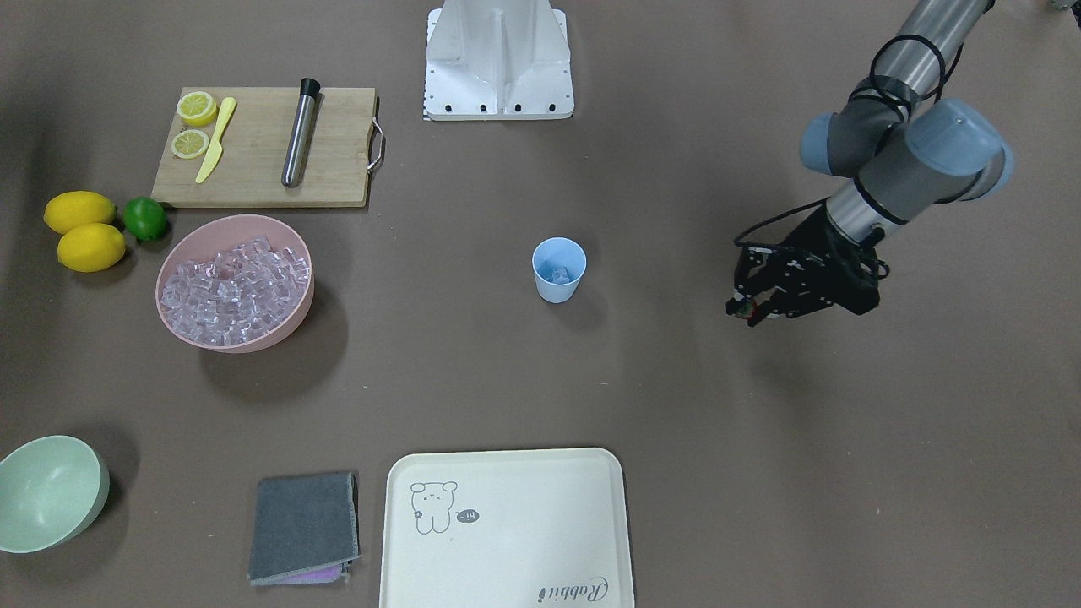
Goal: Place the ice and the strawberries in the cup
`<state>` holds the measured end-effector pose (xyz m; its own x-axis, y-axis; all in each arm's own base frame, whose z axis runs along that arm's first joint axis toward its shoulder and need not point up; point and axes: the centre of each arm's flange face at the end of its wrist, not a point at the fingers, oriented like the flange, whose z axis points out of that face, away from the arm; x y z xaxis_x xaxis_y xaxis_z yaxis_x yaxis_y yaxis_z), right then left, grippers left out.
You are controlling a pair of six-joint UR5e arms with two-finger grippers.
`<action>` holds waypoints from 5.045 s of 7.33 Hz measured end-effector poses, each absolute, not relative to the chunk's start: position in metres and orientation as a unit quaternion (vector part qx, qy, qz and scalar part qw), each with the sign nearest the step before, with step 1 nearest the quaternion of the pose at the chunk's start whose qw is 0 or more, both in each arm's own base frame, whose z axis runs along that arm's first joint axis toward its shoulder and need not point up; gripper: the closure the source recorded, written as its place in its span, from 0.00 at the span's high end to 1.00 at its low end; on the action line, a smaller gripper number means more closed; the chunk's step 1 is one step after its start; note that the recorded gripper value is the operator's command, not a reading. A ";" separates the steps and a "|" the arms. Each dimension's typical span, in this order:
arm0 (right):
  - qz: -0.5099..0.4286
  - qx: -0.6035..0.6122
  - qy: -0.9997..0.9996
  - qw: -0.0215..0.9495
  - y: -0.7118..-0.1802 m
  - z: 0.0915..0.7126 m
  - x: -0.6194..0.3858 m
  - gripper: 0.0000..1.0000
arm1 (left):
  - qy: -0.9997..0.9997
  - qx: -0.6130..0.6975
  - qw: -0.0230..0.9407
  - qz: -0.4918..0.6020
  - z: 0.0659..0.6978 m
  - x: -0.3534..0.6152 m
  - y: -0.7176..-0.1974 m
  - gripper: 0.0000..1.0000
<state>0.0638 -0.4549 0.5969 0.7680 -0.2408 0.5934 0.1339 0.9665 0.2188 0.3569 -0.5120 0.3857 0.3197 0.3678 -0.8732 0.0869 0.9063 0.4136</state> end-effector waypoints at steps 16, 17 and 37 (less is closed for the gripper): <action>-0.095 0.076 -0.326 0.937 -0.451 0.601 0.064 1.00 | 0.692 0.205 0.692 0.023 0.267 0.470 -0.444 0.98; -0.093 0.075 -0.327 0.938 -0.451 0.602 0.064 1.00 | 0.695 0.206 0.689 0.021 0.266 0.468 -0.444 0.98; 0.004 0.004 -0.360 0.933 -0.383 0.661 0.086 1.00 | 0.367 0.010 0.929 0.056 0.644 -0.068 -0.462 0.98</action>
